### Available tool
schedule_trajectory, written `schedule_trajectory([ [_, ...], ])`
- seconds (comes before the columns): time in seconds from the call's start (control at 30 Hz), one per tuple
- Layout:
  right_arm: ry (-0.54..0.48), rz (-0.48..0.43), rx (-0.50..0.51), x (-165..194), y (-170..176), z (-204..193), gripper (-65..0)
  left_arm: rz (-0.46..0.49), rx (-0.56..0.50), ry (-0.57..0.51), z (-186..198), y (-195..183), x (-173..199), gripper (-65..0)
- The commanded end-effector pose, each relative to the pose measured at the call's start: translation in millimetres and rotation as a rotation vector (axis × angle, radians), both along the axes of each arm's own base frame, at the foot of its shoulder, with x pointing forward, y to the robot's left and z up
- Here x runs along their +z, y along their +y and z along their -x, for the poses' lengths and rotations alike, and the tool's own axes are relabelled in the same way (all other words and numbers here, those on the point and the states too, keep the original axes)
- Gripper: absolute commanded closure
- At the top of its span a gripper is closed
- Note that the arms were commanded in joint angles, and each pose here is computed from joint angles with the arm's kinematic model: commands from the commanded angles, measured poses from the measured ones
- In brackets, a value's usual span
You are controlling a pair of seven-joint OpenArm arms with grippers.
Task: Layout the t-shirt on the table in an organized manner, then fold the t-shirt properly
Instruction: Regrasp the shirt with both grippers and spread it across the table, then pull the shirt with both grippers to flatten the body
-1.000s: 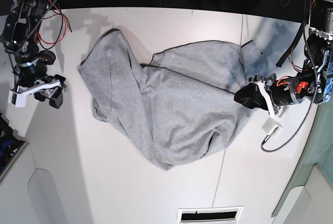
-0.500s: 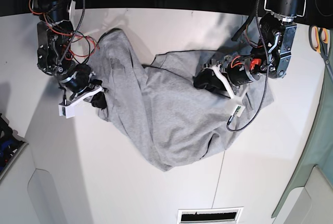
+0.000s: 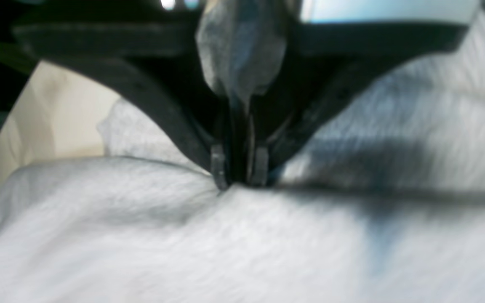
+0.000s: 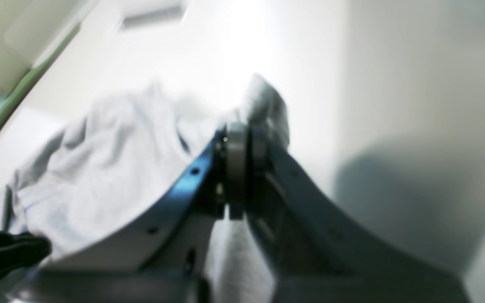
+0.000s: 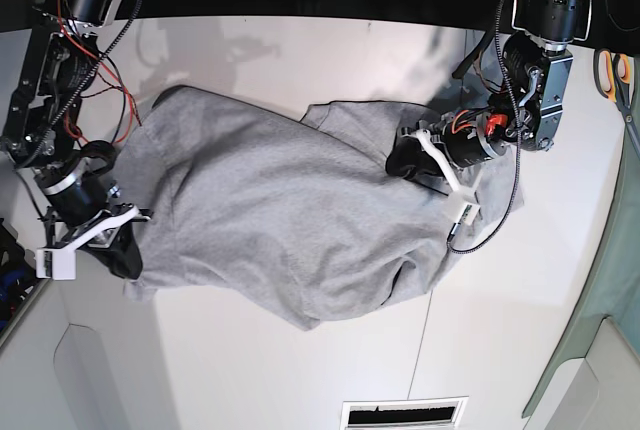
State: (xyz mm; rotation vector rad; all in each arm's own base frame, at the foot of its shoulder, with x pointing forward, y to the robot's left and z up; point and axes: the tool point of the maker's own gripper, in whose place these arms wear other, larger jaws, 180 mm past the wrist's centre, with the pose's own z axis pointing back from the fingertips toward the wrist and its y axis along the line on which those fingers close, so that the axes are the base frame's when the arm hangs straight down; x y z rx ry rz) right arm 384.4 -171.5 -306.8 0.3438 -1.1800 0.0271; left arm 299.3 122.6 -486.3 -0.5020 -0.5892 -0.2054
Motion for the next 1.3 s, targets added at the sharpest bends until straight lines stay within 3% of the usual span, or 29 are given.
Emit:
schedule_trajectory([
  [0.0,-0.091,0.009,0.012,31,0,-4,0.0,-0.196,-0.006,0.135,26,38,-28,-8.4],
  [0.07,-0.093,0.023,0.047,44,8,3,0.0,-0.201,-0.010,0.140,27,38,-29,-8.4],
  [0.17,-0.030,0.029,0.091,35,19,8,-0.4,-0.200,-0.009,0.139,26,38,-29,-8.4],
  [0.3,0.078,0.051,0.052,1,11,17,-29.7,-0.210,-0.018,0.160,30,39,-31,-8.4],
  [0.37,0.118,0.055,0.017,-15,3,21,-34.7,-0.206,-0.026,0.157,30,38,-30,-8.5],
  [0.73,0.200,-0.011,-0.222,-72,-55,33,-34.7,-0.179,-0.072,0.171,38,46,-26,-8.7],
  [0.9,0.262,-0.040,-0.223,-97,-53,41,-34.5,-0.099,-0.084,0.162,38,55,-10,-15.6],
  [1.1,0.147,-0.107,-0.210,-71,-45,20,-34.5,-0.055,-0.121,0.178,47,58,2,-16.6],
  [1.27,0.095,-0.051,-0.090,-49,-6,-15,-34.5,-0.048,-0.169,0.121,63,52,21,-16.6],
])
